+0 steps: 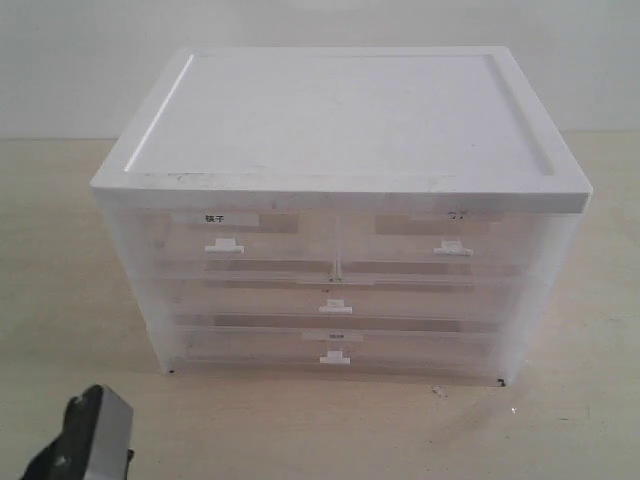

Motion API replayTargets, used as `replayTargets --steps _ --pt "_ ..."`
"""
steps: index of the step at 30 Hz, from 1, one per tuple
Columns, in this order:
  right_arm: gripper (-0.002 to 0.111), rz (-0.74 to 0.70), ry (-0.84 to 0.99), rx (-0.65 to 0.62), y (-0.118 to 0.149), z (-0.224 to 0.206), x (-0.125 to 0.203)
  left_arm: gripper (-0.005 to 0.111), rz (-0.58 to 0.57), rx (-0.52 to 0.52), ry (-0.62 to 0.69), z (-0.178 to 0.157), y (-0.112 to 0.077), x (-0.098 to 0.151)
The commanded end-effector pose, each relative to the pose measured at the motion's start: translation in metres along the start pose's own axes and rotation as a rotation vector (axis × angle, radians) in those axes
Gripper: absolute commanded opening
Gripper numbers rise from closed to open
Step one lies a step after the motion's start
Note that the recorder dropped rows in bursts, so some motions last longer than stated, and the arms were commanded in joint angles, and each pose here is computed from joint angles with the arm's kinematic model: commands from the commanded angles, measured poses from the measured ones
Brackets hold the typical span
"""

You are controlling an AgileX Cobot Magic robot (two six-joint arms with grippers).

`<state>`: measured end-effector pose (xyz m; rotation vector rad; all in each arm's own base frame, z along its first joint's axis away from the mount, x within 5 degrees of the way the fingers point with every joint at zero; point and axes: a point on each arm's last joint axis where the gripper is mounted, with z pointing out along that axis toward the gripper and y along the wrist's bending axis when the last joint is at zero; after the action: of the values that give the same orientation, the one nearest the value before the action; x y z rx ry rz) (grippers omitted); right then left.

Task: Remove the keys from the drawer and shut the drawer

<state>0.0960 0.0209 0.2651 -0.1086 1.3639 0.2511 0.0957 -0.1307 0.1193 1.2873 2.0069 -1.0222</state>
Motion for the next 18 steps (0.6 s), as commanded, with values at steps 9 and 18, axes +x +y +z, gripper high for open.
replayTargets --steps 9,18 --pt "0.000 -0.005 -0.002 -0.003 0.000 0.000 0.000 0.004 0.119 -0.013 0.226 0.043 -0.016 -0.003" --pt "0.000 0.002 0.000 -0.002 0.000 0.000 0.000 0.004 0.086 -0.130 0.290 0.048 -0.010 -0.005"
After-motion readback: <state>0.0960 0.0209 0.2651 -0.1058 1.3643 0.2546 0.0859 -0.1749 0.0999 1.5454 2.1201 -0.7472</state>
